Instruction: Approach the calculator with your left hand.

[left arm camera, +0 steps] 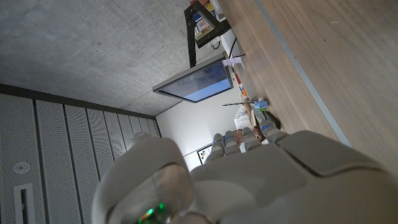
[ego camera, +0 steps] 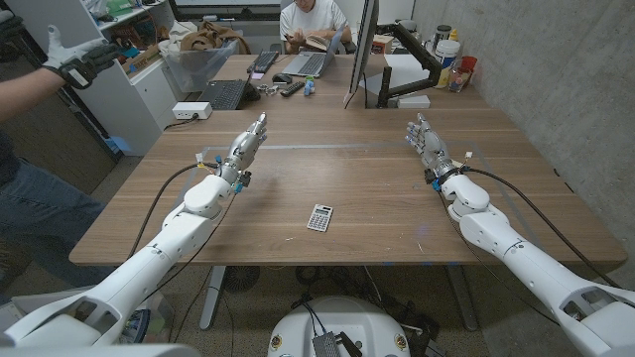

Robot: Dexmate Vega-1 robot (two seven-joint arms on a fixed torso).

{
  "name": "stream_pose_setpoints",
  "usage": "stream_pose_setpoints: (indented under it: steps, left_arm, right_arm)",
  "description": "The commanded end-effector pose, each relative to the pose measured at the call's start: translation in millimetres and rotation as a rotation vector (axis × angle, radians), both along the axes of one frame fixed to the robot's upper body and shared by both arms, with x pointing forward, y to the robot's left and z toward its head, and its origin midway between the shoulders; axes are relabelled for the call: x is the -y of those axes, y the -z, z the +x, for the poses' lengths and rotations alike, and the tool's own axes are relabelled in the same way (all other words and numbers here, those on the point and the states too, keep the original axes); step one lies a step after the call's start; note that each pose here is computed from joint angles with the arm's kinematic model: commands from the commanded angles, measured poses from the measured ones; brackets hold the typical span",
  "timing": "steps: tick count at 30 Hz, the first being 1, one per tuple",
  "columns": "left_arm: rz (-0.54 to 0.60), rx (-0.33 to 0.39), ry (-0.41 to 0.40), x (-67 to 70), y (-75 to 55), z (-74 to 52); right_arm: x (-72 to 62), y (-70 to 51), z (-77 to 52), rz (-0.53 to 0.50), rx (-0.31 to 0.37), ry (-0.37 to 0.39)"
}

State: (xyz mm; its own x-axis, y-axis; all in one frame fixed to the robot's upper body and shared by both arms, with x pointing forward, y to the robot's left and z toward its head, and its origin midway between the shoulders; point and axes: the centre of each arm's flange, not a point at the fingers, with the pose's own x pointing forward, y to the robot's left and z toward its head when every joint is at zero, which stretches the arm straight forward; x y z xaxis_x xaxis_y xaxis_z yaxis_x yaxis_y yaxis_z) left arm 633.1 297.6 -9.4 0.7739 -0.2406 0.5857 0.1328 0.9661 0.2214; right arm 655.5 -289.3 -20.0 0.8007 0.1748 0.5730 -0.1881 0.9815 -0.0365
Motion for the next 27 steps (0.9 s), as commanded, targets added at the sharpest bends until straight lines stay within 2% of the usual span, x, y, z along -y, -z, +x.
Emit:
stream_pose_setpoints:
  steps: [1, 12, 23, 27]
  left_arm:
    - [0.030, 0.018, -0.017, -0.6, -0.4, -7.1]
    - [0.055, 0.036, -0.030, -2.2, -1.3, -15.9]
    - [0.062, 0.047, 0.013, 2.7, -0.8, -24.9]
    - [0.082, 0.063, 0.006, 3.7, -3.5, -28.8]
  right_arm:
    - [0.4, -0.5, 0.8, -0.006, 0.000, -0.003]
    - [0.7, -0.5, -0.9, -0.006, 0.003, -0.003]
    - [0.7, 0.0, -1.5, -0.001, 0.004, -0.002]
    - [1.1, 1.0, -0.9, 0.005, 0.003, -0.001]
